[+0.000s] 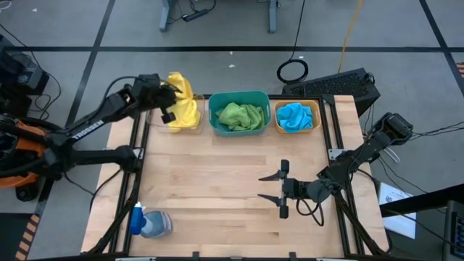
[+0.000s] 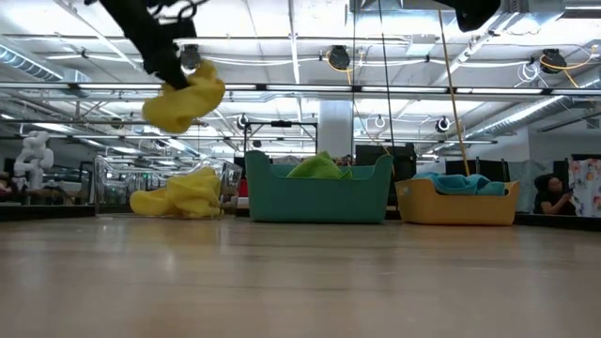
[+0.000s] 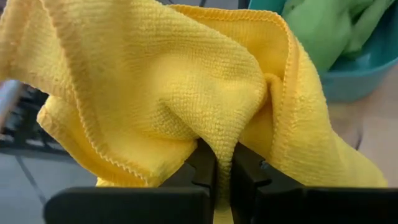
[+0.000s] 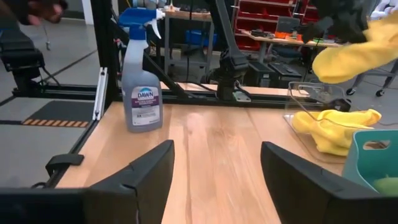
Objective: Sort microfiber towel by color & place in baskets
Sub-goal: Put the yellow towel into the transparent bin
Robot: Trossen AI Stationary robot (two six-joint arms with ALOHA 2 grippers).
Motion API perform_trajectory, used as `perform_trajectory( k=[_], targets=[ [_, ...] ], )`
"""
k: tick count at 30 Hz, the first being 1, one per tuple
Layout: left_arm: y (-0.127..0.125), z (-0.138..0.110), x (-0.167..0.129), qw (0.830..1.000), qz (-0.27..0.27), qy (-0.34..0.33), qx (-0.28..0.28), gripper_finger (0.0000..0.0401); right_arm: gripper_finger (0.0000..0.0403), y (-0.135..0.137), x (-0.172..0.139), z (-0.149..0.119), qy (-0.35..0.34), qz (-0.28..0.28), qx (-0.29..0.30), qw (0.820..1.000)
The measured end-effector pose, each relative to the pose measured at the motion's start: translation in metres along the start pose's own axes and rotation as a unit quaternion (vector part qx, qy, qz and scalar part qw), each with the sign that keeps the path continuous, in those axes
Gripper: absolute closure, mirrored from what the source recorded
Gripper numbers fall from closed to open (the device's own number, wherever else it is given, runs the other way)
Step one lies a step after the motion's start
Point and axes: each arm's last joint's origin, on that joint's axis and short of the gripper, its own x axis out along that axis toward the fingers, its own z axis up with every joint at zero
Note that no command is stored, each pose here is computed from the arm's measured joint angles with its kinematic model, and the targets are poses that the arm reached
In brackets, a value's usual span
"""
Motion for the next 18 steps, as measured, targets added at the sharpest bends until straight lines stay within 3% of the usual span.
perform_trajectory(
  k=[7, 18],
  targets=[
    [0.019, -0.031, 0.023, 0.998, -0.015, 0.053, -0.038, 0.0373, 0.0184, 0.0, 0.0, -0.003, 0.011, -0.001, -0.011, 1.0],
    [0.019, -0.071, 0.058, 0.991, -0.034, 0.115, -0.062, 0.0371, 0.0193, -0.001, 0.0, -0.004, 0.017, -0.003, -0.028, 0.999]
  ],
)
